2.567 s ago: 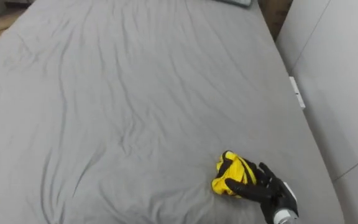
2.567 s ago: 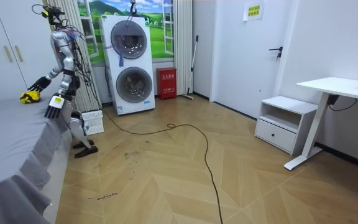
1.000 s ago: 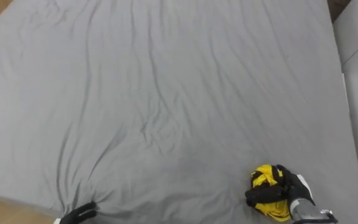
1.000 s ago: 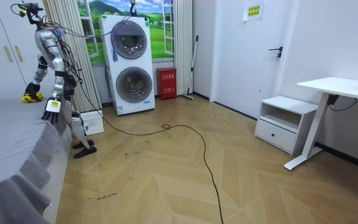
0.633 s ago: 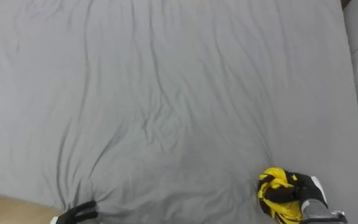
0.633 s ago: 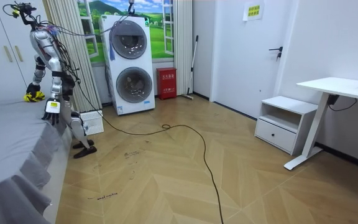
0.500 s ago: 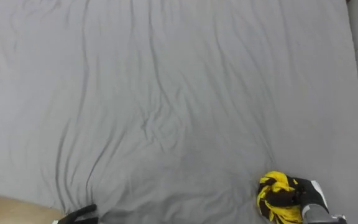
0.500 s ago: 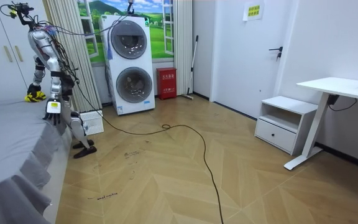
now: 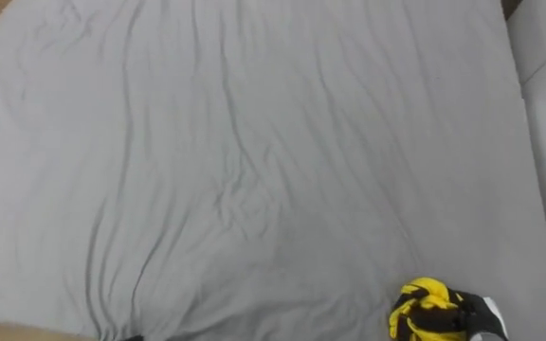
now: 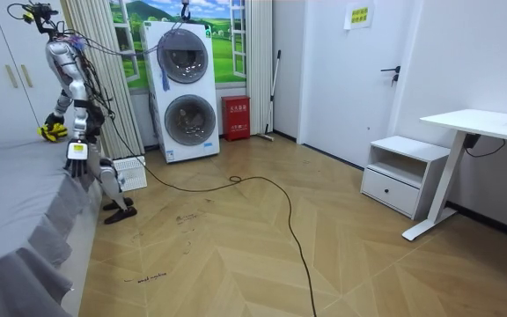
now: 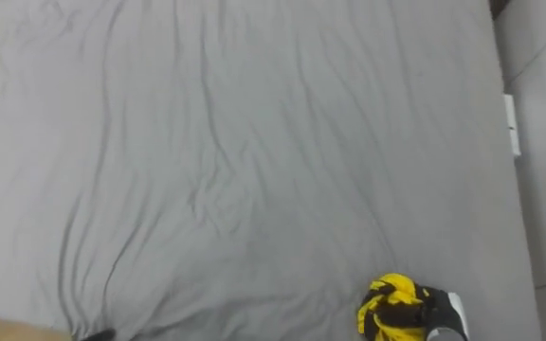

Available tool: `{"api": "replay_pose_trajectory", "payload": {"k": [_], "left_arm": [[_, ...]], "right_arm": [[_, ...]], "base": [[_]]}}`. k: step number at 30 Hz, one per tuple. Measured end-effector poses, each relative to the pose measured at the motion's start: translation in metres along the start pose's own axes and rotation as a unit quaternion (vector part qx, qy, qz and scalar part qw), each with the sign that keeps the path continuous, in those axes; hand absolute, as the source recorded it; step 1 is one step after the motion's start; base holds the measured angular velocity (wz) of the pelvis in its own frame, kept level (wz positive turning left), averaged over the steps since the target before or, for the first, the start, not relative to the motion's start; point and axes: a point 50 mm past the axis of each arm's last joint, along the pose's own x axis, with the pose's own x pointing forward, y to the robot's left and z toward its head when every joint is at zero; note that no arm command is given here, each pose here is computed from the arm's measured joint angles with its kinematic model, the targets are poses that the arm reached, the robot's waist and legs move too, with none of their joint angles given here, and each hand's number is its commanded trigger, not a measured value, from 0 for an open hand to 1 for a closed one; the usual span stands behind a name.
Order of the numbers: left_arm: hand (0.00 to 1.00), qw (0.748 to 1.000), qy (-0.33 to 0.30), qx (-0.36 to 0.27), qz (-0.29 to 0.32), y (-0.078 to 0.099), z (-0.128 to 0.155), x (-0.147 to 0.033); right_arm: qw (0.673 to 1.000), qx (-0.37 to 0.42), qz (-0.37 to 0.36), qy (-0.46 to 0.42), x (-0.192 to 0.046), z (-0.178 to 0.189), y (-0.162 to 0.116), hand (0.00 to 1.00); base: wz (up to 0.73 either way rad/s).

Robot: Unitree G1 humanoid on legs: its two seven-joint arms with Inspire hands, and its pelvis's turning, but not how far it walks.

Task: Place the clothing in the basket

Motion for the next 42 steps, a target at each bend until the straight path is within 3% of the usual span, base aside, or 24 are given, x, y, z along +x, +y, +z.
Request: {"api": "replay_pose_trajectory", "payload": {"k": [4, 13, 30, 35, 42], "left_arm": [[0.0, 0.999, 0.031, 0.003, 0.016, 0.013, -0.018, -0.004], [0.0, 0.991, 0.129, -0.001, 0.039, 0.027, -0.047, -0.011], [0.0, 0.979, 0.196, 0.02, 0.049, 0.032, -0.076, -0.024], [0.0, 0.977, 0.204, 0.035, 0.044, 0.03, -0.079, -0.025], [0.0, 0.983, 0.172, 0.067, 0.019, 0.017, -0.056, -0.014]], "right_arm": [[0.997, 0.044, 0.001, -0.065, -0.004, 0.025, -0.007, 1.0], [0.991, 0.083, -0.044, -0.093, -0.015, 0.026, -0.039, 1.0], [0.984, 0.142, -0.092, 0.057, -0.021, -0.045, -0.062, 1.0], [0.983, 0.137, -0.114, 0.044, -0.015, -0.031, -0.08, 1.0], [0.982, 0.132, -0.137, -0.015, 0.004, 0.023, -0.099, 1.0]], "base": [[-0.46], [-0.43], [-0.25], [-0.32], [-0.09]]}}
